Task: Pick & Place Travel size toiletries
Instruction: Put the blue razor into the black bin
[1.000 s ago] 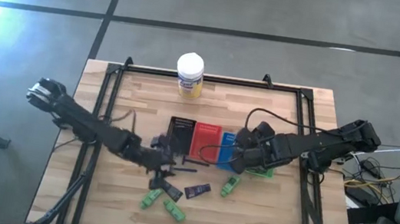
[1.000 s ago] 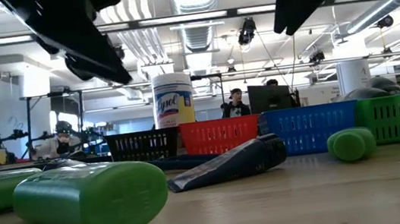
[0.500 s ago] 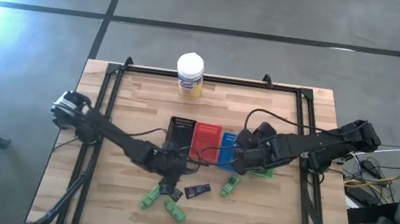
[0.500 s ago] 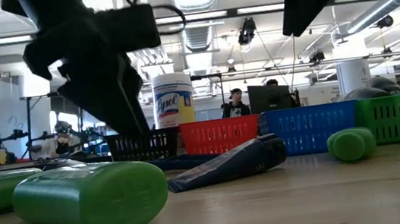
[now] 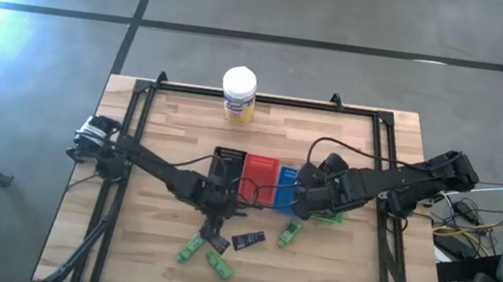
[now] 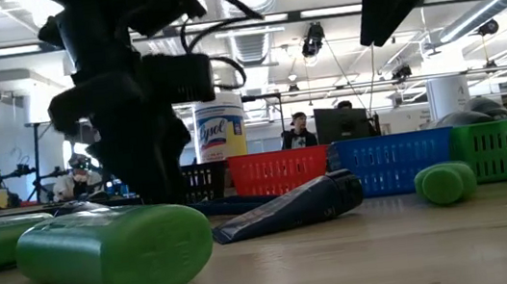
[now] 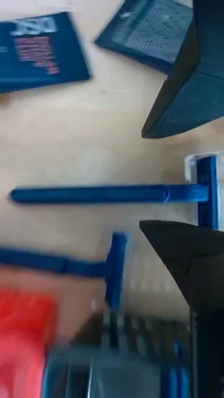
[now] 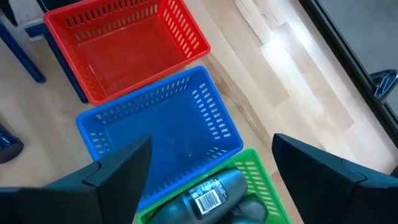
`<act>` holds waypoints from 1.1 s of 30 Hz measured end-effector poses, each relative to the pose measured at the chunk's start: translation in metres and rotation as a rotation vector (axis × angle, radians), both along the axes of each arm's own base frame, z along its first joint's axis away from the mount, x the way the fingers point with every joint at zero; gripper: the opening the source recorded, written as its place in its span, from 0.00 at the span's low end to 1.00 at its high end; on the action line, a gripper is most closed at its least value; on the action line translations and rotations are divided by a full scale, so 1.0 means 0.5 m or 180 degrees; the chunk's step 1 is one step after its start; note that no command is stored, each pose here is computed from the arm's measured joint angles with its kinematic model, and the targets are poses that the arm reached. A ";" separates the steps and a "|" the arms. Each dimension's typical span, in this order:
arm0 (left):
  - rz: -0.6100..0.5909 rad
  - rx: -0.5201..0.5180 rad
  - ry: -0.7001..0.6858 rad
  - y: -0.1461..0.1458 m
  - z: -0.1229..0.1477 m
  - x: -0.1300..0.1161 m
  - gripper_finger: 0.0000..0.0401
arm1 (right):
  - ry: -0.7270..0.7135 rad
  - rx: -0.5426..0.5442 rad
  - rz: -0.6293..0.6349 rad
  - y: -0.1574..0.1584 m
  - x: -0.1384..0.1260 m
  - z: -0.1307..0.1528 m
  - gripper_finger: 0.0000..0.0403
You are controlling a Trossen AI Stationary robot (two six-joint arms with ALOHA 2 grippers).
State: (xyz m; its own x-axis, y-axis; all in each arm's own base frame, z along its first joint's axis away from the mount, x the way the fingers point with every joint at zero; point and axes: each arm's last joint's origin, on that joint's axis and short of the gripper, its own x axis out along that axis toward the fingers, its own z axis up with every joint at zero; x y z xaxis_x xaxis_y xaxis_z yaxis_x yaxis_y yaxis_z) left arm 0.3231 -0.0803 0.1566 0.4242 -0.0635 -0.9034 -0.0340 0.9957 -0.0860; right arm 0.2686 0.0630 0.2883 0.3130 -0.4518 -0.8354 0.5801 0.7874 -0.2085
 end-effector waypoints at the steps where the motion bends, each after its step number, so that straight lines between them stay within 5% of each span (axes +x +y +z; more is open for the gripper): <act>1: -0.0057 0.0000 0.0048 -0.001 -0.006 0.000 0.56 | -0.0001 0.0000 0.0000 0.000 0.000 0.000 0.83; 10: -0.0081 0.0127 0.0065 0.000 -0.015 0.002 0.49 | -0.0005 0.0000 -0.0003 0.000 0.000 0.000 0.86; 19: -0.0181 0.0201 0.0039 -0.003 -0.012 0.001 0.16 | -0.0032 -0.0090 -0.0034 -0.004 0.001 0.001 0.86; 21: -0.0179 0.0232 0.0064 -0.005 -0.002 -0.005 0.09 | -0.0032 -0.0090 -0.0045 -0.005 0.001 0.001 0.85; 27: -0.0098 0.0131 0.0026 -0.023 0.075 -0.029 0.08 | -0.0036 -0.0086 -0.0060 -0.006 0.001 0.001 0.80; 30: 0.0199 -0.0037 -0.0071 -0.026 0.117 -0.049 0.08 | -0.0038 -0.0086 -0.0063 -0.006 0.001 0.001 0.77; 33: 0.1161 -0.0332 -0.0378 -0.010 0.161 -0.065 0.08 | -0.0061 -0.0076 -0.0104 -0.006 0.001 0.001 0.74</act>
State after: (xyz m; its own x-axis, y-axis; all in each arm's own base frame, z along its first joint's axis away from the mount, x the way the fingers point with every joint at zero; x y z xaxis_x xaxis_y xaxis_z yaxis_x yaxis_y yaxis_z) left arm 0.2904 -0.0852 0.2370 0.5370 0.0218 -0.8433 -0.3677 0.9058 -0.2108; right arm 0.2693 0.0599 0.2887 0.3136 -0.4817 -0.8183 0.6095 0.7629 -0.2155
